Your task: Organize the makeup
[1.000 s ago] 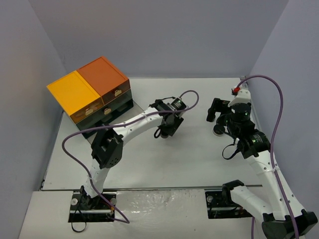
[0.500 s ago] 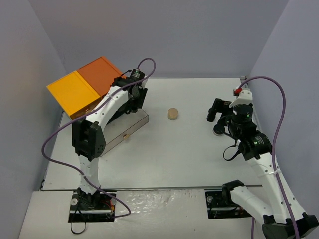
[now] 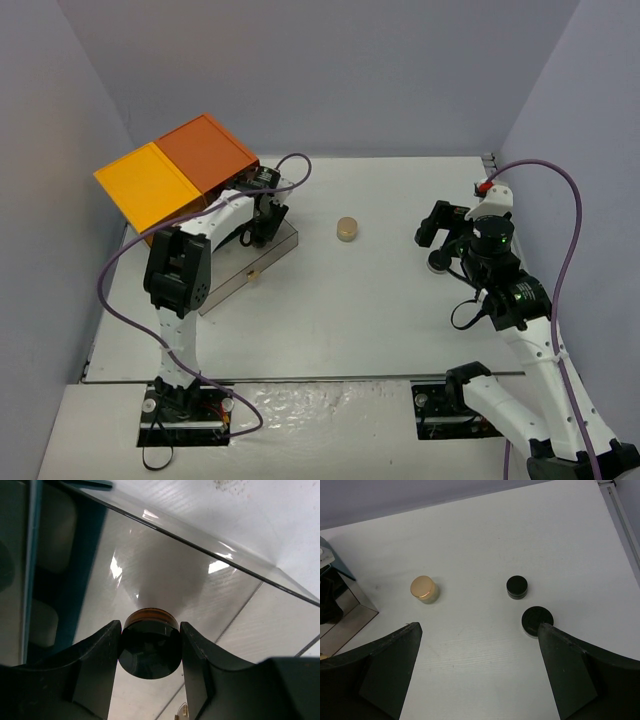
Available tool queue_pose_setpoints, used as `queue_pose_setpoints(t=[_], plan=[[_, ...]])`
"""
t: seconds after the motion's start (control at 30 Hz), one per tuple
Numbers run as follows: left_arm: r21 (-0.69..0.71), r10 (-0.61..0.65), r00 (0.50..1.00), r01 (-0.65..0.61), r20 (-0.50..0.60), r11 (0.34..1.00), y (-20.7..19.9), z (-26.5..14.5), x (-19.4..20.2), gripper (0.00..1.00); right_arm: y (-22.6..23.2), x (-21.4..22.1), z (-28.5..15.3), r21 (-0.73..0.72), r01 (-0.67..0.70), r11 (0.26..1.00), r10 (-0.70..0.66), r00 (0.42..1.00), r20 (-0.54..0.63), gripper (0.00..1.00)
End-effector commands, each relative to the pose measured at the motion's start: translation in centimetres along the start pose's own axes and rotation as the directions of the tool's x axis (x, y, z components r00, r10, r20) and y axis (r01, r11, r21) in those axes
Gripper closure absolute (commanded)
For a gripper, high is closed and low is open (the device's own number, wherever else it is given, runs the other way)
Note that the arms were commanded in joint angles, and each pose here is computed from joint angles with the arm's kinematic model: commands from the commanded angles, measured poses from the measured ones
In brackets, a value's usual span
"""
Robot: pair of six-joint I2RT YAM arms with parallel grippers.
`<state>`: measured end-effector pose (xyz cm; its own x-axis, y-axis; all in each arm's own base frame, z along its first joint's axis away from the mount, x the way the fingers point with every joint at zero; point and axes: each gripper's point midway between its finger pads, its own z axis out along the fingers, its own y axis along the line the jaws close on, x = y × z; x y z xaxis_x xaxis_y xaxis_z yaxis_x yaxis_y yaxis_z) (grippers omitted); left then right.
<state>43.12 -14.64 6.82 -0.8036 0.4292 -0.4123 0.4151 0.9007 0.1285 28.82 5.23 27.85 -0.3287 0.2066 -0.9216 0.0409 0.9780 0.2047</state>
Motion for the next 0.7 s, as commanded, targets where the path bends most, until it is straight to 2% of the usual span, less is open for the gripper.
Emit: queue_pose_setpoints(t=[0.0, 0.23, 0.67], plan=[[-0.021, 0.047, 0.988, -0.045, 0.144, 0.999, 1.0, -1.4, -3.4, 0.81, 0.1, -1.4, 0.4, 0.004, -0.013, 1.000, 0.013, 0.999, 0.047, 0.01], [0.011, 0.039, 0.991, -0.040, 0.128, 0.999, 0.3, -0.7, -2.1, 0.56, 0.3, -1.4, 0.4, -0.003, -0.016, 1.000, 0.016, 0.999, 0.046, 0.01], [0.024, 0.023, 0.977, -0.029, 0.210, 0.999, 0.3, -5.0, -4.5, 0.34, 0.6, -1.3, 0.5, -0.018, -0.023, 1.000, 0.023, 0.999, 0.038, 0.01]])
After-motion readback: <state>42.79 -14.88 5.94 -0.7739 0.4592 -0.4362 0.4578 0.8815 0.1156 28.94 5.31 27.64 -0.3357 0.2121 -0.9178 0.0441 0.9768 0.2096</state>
